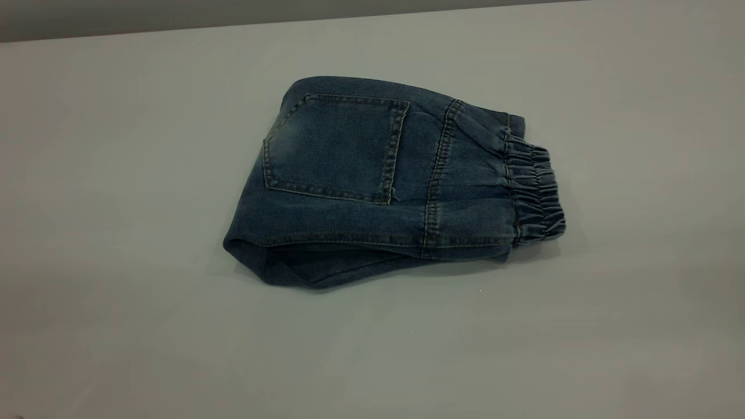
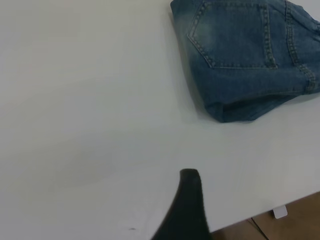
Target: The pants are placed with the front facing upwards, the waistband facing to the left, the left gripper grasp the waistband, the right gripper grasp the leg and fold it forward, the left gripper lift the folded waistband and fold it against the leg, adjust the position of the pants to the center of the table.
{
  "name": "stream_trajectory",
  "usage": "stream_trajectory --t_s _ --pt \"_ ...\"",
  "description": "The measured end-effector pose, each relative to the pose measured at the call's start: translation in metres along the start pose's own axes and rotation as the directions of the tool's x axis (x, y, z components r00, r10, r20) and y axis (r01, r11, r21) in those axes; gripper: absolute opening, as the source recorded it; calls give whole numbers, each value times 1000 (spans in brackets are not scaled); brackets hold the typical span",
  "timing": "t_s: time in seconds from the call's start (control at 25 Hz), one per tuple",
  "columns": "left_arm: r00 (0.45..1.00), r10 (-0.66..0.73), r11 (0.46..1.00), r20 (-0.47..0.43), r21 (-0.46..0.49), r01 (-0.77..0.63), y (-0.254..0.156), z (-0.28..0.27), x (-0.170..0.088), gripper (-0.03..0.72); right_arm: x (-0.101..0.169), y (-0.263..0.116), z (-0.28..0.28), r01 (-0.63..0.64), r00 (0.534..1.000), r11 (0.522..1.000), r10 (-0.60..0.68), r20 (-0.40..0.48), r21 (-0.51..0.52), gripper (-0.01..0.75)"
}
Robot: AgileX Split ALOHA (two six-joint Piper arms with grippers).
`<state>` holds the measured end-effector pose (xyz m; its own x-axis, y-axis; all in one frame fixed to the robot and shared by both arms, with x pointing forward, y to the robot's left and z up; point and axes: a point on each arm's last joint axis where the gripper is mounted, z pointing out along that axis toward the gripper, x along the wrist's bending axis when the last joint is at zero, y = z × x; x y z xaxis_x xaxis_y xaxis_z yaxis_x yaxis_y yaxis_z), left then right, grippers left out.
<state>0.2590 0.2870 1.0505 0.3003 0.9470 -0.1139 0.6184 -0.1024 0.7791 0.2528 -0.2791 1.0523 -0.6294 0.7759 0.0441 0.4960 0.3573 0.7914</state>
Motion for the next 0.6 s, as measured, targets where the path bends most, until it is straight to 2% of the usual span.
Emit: stream_trajectory --t_s 0.24,0.36,0.48,0.6 --pt "1000 1 1000 0 1 -1 0 0 0 591 0 0 0 -1 1000 1000 1 1 0 371" --pt "1000 -7 1000 -11 -1 7 0 0 0 591 0 0 0 -38 999 999 38 33 -3 371" --pt "998 -39 999 -57 -7 39 0 0 2 591 -3 0 -1 -108 986 994 111 128 -30 371" --pt "989 -88 996 -117 -20 86 1 0 3 590 -4 -4 -7 -177 950 979 196 242 -97 366"
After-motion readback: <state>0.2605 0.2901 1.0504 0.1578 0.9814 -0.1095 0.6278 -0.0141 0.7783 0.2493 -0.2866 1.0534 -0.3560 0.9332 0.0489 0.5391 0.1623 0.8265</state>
